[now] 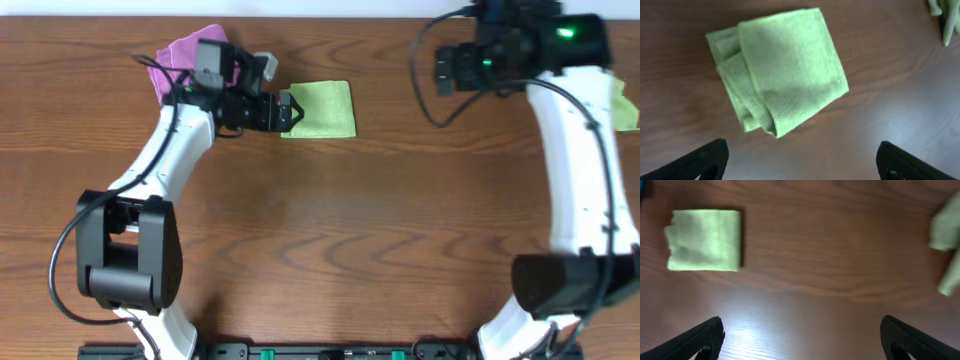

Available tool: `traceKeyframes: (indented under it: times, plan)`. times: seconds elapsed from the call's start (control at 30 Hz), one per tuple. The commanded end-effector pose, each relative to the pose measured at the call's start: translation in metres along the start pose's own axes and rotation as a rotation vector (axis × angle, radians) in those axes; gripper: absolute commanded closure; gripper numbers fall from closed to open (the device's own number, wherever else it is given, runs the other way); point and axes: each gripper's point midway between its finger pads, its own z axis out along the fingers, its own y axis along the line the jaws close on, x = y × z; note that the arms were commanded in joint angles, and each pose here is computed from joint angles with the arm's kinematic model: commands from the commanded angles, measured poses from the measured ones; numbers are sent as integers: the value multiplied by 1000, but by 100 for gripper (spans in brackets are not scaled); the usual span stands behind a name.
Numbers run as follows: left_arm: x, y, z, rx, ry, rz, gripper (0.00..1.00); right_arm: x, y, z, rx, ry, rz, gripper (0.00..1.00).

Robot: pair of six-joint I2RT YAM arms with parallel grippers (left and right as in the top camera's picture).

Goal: Fold the cloth

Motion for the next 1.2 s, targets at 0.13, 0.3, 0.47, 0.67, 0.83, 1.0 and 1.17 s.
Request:
traceKeyframes:
  times: [0.13, 0.3, 0.47, 0.67, 0.83, 1.0, 1.17]
  plan:
    - [6, 21, 8, -103, -29, -29, 5, 9, -51, -53, 82, -109, 43, 1]
    - [7, 22, 32, -46, -29, -67, 5, 24, -55, -57, 88, -122, 33, 1]
    - [8, 28, 53, -7, -36, -107, 5, 34, -55, -53, 88, -112, 27, 1]
    - [13, 41, 64, -33, -31, -148, 5, 34, -55, -53, 87, -112, 23, 1]
    - [17, 49, 78, -26, -30, -215, 5, 34, -55, -53, 87, -112, 23, 1]
    - [22, 55, 87, -27, -21, -260, 5, 34, -55, -53, 87, -112, 23, 1]
    - [29, 61, 95, -32, -5, -311, 5, 34, -55, -53, 87, -113, 23, 1]
